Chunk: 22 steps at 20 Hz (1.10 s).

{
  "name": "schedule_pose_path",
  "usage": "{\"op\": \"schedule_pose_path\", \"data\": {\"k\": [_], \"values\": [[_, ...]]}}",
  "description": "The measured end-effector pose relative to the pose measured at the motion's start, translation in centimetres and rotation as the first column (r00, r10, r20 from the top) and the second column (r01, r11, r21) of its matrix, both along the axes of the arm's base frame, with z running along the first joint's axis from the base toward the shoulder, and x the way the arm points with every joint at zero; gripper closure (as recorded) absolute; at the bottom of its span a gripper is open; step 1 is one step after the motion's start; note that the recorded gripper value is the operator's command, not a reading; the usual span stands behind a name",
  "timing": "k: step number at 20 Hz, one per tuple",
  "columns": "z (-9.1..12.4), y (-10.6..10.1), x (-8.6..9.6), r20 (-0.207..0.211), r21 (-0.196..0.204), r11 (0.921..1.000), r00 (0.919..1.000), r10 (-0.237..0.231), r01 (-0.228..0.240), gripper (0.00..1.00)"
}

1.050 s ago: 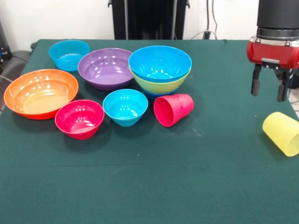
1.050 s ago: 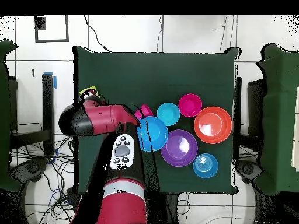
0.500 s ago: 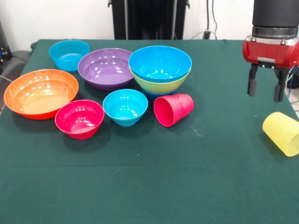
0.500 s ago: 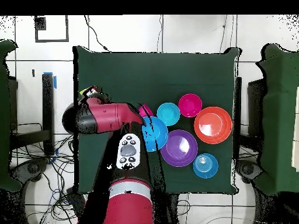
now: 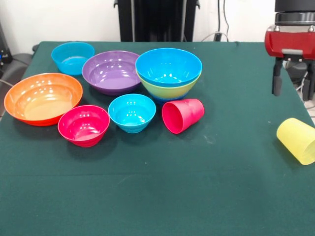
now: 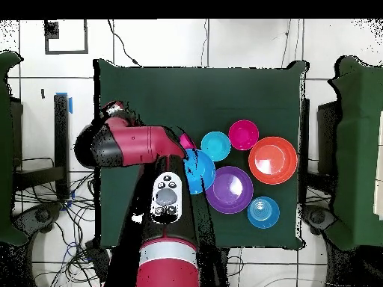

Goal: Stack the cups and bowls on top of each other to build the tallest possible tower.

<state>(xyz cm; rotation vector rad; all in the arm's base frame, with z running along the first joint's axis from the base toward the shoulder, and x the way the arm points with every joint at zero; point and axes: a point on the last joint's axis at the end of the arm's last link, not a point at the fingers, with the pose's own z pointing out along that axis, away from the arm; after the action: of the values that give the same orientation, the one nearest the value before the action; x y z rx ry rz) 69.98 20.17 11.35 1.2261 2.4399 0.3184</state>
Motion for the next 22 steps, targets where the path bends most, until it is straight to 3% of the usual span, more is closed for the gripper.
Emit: {"op": "schedule_pose_path", "data": {"k": [10,22], "values": [[0.0,0.9,1.9,0.027,0.013,0.9999,0.9996,-0.004,0.004,0.0],[-2.8,3.0,2.8,0.026,-0.006,0.9999,0.9996,0.013,-0.013,0.0]]}}
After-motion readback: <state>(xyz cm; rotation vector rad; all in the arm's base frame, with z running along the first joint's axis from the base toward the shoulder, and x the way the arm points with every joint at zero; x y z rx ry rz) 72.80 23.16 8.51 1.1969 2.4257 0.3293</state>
